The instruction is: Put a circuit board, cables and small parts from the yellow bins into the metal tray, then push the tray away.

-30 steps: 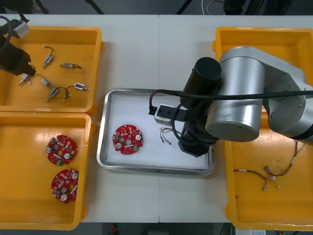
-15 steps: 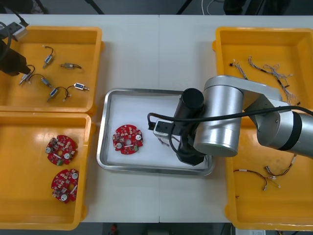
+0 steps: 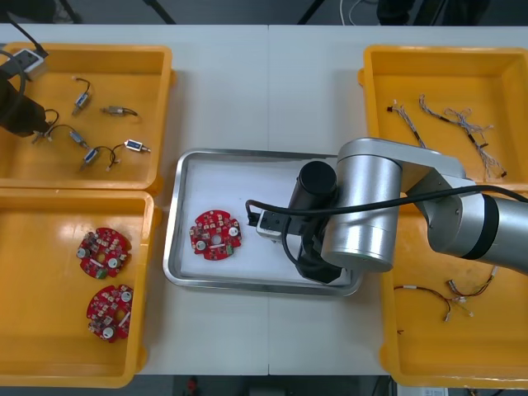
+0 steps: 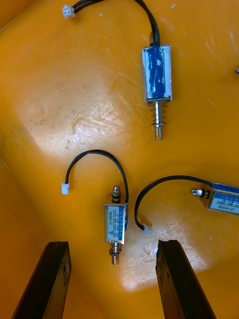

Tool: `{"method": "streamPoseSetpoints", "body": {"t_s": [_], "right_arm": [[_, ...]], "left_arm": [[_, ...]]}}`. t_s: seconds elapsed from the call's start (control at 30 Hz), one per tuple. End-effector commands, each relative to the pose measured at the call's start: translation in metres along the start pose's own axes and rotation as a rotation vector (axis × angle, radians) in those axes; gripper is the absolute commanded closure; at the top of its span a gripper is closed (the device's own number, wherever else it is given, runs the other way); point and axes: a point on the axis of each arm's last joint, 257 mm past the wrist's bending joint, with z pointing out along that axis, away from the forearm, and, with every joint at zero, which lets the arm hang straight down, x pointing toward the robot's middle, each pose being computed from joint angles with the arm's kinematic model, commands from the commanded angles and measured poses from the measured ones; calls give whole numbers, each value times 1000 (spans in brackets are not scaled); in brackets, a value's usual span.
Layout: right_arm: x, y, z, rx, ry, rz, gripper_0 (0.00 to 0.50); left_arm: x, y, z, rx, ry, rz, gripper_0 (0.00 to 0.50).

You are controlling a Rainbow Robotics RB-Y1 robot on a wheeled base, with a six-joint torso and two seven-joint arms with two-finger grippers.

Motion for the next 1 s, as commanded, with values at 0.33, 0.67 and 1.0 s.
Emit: {"method": "streamPoseSetpoints", "body": {"t_s": [0.33,0.67,1.0], "right_arm": [[-30,-5,-30,-28,-86,5,0],[-17,-20,-72,-69,-64,120,0],[-16,-58,-126,-11,-164,240,0]], "left_arm": [[-23,10,5,-50,-61,64,0],[-20,6,17,-63,-53,86,0],[-18,-6,26,-40,-48,71,0]]}}
